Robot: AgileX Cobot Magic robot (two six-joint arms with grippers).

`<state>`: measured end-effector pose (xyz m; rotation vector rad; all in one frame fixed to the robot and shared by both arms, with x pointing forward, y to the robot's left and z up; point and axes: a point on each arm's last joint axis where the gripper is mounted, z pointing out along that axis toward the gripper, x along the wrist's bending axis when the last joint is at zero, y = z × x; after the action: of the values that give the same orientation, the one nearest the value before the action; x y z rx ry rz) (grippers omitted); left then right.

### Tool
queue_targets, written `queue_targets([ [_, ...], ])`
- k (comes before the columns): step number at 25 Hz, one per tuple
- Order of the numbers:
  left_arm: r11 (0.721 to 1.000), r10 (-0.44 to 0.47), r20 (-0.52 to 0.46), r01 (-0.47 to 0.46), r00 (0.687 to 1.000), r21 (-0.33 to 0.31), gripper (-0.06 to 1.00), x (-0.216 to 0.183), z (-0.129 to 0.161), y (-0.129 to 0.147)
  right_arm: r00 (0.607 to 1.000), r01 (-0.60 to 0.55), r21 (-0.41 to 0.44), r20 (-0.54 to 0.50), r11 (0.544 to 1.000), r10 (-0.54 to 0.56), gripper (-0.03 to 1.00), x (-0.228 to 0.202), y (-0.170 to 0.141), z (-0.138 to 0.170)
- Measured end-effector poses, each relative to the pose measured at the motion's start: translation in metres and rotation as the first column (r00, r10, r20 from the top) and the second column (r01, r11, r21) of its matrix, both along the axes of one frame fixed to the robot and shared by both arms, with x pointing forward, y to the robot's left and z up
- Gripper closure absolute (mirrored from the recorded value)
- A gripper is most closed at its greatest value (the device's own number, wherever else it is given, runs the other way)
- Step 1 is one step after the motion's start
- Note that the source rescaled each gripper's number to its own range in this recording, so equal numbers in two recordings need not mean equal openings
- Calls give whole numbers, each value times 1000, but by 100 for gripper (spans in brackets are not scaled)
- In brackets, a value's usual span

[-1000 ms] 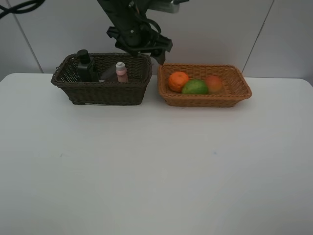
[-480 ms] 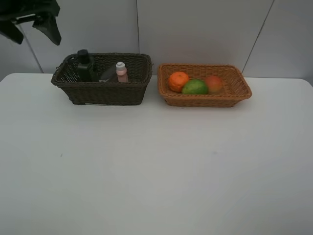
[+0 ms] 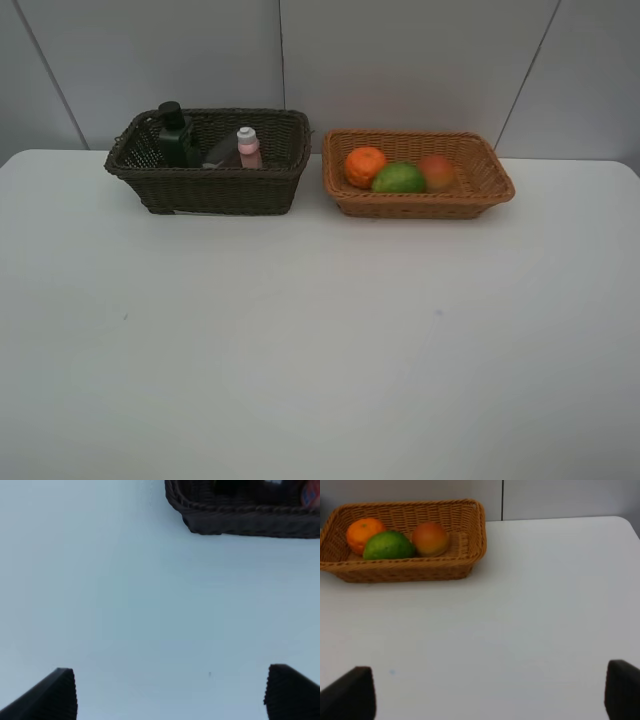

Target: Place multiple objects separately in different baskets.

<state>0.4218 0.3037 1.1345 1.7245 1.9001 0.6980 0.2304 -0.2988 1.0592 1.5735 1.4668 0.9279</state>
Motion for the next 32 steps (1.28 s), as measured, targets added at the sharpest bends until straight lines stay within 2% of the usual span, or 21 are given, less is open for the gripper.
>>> queue_targets([
  [3,1000,4,20,-4,1000,-1,-3,-27,5,1,1000,0,0,0,1000,0,-1,0,0,0],
  [8,1000,14,-35,-14,999,-10,-3,-79,-4,2,1000,0,0,0,1000,0,-1,0,0,0],
  [13,1000,-6,90,6,996,-1,-3,-123,-19,2,1000,0,0,0,1000,0,-1,0,0,0],
  [19,1000,-14,247,16,969,-4,-3,-158,-55,2,1000,0,0,0,1000,0,-1,0,0,0],
  [24,1000,-20,292,20,956,3,-3,-170,-78,2,1000,0,0,0,1000,0,-1,0,0,0],
  [30,998,-57,388,56,920,14,-3,-188,-80,3,1000,0,0,0,1000,0,-1,0,0,0],
  [32,998,-68,393,67,917,16,-3,-189,-80,3,1000,0,0,0,1000,0,-1,0,0,0],
])
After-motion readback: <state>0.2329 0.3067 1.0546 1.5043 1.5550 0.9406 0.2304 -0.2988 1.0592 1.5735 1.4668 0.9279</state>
